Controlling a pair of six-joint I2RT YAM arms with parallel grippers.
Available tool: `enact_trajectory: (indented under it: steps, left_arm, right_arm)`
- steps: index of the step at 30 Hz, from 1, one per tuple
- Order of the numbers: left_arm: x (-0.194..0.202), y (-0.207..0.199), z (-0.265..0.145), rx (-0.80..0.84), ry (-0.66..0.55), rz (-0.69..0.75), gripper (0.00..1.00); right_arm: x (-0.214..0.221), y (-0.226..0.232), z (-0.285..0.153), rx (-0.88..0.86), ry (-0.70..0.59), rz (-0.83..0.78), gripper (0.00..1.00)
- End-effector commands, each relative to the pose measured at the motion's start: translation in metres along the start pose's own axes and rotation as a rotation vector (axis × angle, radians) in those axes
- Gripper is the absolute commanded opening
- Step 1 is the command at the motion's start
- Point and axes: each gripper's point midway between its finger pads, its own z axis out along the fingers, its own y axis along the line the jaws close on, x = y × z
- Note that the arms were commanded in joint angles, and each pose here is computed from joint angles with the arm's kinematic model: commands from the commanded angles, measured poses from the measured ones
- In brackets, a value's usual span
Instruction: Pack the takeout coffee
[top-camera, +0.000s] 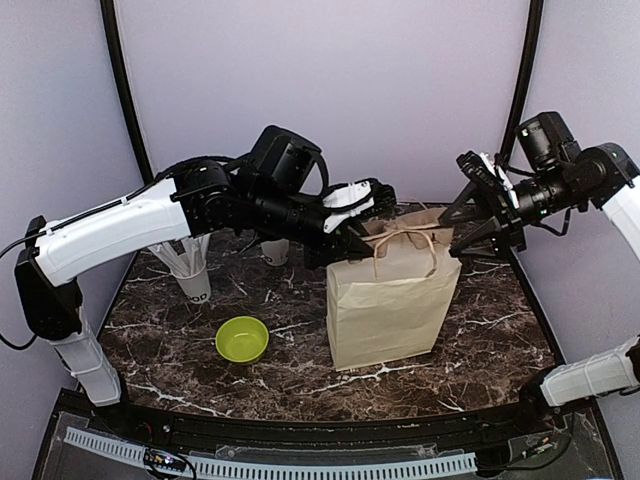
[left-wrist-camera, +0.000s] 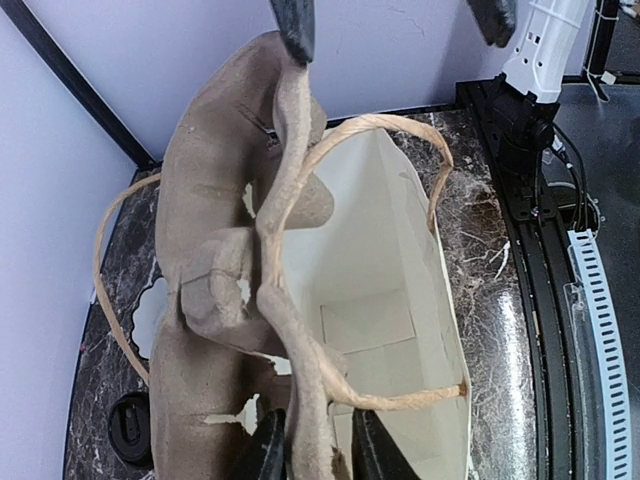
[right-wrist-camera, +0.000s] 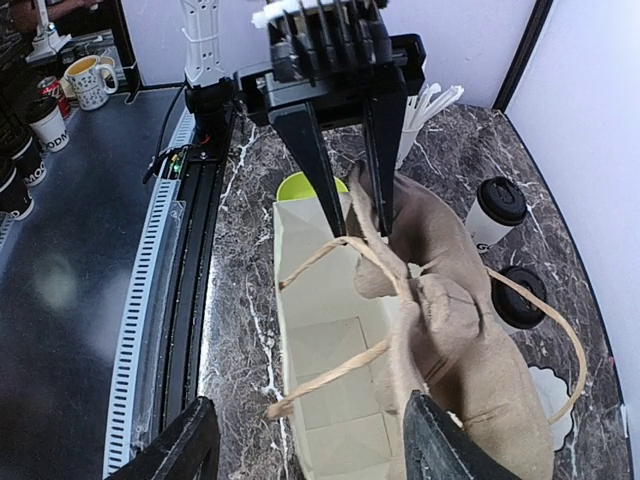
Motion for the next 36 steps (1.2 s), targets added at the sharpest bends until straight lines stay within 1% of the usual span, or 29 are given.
enact_trajectory:
  steps: [1,7,11,14,20,22,24,26,29,31,33,36]
  left_arm:
    - [-0.018,0.011,-0.021,-0.096,-0.034,0.025,0.25]
    - [-0.015,0.01,-0.023,-0.116,-0.008,0.031,0.25]
    - [-0.013,0.008,-0.023,-0.111,0.001,0.032,0.23]
    - [-0.013,0.007,-0.022,-0.105,0.004,0.027,0.21]
    - [-0.016,0.008,-0.026,-0.107,-0.005,0.014,0.19]
    - [-0.017,0.009,-0.027,-0.113,-0.006,0.015,0.18]
    - [-0.016,0.009,-0.026,-0.116,0.001,0.016,0.17]
    - [-0.013,0.01,-0.025,-0.12,0.011,0.014,0.14]
    - [-0.011,0.013,-0.026,-0.137,0.023,0.018,0.12]
    - [-0.01,0.013,-0.027,-0.142,0.025,0.021,0.12]
    - [-0.01,0.011,-0.028,-0.133,0.025,0.027,0.11]
    - [-0.007,0.001,-0.027,-0.105,0.046,0.053,0.11]
  right_arm:
    - [0.004,0.023,-0.006,-0.038,-0.011,-0.007,0.63]
    - [0.017,0.025,-0.002,-0.031,0.022,0.02,0.66]
    - [0.025,0.012,0.011,-0.022,0.031,0.059,0.66]
    - [0.023,0.002,0.019,-0.02,0.032,0.084,0.66]
    - [0.013,-0.012,0.033,-0.008,0.025,0.083,0.66]
    - [0.01,-0.013,0.039,-0.029,0.031,0.085,0.66]
    - [0.006,-0.006,0.043,-0.082,0.029,0.068,0.66]
    - [-0.002,0.01,0.044,-0.155,0.01,0.016,0.66]
    - [-0.014,0.038,0.039,-0.256,-0.02,-0.067,0.65]
    - [-0.017,0.052,0.034,-0.307,-0.03,-0.092,0.65]
    - [-0.016,0.057,0.033,-0.325,-0.021,-0.093,0.65]
    - [-0.009,0.054,0.034,-0.305,0.009,-0.099,0.65]
